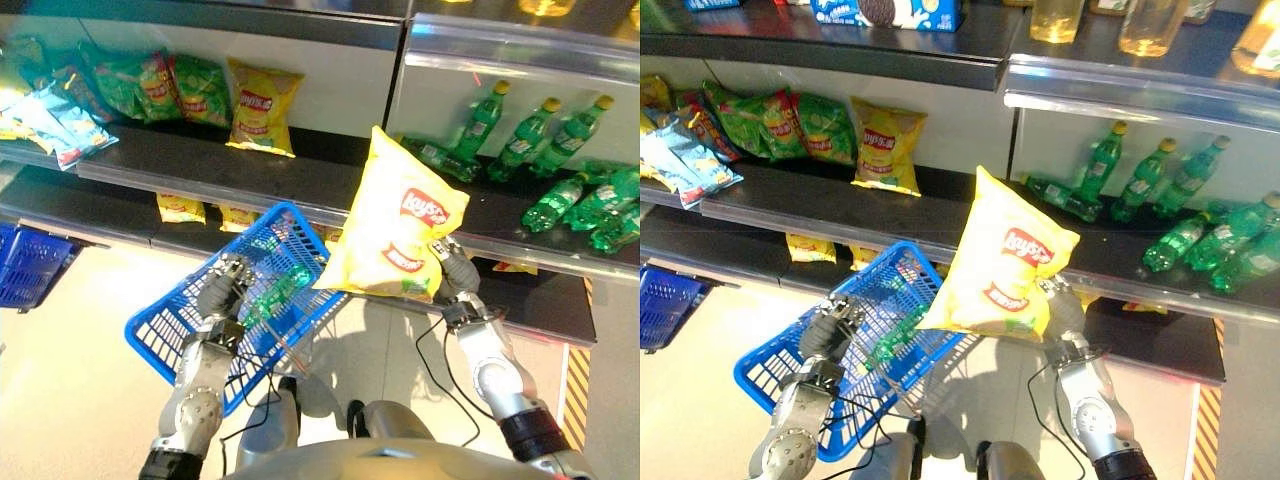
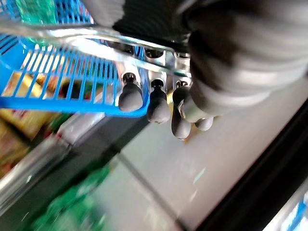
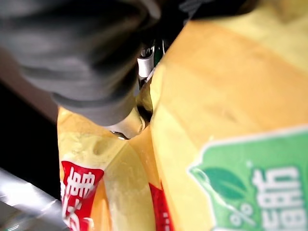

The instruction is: Pick up the snacks into the basket

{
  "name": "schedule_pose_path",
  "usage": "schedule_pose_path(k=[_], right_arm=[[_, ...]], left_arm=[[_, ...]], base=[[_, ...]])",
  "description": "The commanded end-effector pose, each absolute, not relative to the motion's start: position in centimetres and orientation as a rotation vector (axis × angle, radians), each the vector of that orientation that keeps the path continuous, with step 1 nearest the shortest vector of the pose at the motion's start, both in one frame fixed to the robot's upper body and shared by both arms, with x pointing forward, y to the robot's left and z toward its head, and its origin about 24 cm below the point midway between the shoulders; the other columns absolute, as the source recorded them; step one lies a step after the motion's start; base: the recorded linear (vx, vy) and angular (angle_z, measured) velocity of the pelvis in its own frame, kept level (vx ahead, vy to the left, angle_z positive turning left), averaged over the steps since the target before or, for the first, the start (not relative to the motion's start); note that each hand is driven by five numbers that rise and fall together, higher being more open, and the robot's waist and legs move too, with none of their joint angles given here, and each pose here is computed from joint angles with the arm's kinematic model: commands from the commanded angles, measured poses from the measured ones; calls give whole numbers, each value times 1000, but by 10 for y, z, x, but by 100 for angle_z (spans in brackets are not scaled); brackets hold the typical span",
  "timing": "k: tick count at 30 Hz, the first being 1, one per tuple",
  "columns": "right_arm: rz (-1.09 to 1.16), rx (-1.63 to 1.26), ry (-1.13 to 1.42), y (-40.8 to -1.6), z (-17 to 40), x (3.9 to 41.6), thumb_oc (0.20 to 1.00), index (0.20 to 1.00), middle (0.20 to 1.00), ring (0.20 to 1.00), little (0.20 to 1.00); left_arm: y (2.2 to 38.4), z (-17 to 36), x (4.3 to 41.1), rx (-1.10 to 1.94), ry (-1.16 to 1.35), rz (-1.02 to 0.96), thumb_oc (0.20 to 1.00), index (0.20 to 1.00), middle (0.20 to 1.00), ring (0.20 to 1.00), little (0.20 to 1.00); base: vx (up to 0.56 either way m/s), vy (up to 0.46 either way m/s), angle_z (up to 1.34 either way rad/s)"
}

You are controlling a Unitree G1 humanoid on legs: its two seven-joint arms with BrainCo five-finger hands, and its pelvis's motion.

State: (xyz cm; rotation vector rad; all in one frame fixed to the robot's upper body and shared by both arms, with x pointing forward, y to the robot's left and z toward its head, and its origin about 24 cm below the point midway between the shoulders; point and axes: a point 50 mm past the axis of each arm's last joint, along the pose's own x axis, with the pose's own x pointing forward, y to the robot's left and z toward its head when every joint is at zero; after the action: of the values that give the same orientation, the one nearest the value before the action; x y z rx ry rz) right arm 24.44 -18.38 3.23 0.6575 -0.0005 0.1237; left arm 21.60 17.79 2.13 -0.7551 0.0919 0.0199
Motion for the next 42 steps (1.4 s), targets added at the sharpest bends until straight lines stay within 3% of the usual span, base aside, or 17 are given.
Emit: schedule_pose_path(k=[1,7,16,33,42], right_arm=[[149,534,-141,-186,58,253,200,200,200,200,200],[133,224,-136,-194,60,257,200,200,200,200,200],[233,-118,-94,-179,53,260,200,200,200,200,200],[402,-627,-4,-153,27,284,200,200,200,200,200],[471,-805,-55,-101,41,330,200,200,200,200,200]], left_arm=[[164,119,240,-688,-360,-278,200,200,200,200,200],[146,138,238,-695,-385,-457,200,200,200,200,200],[83,170,238,-769,-375,-793,200,200,200,200,200],[48,180,212,-892,-264,-1050,200,200,200,200,200],[17,180,197,-912,-167,-1196,200,200,200,200,200]], base=[[-111,15,48],[-41,24,30],[-39,49,11],[-11,31,8],[-50,17,7]])
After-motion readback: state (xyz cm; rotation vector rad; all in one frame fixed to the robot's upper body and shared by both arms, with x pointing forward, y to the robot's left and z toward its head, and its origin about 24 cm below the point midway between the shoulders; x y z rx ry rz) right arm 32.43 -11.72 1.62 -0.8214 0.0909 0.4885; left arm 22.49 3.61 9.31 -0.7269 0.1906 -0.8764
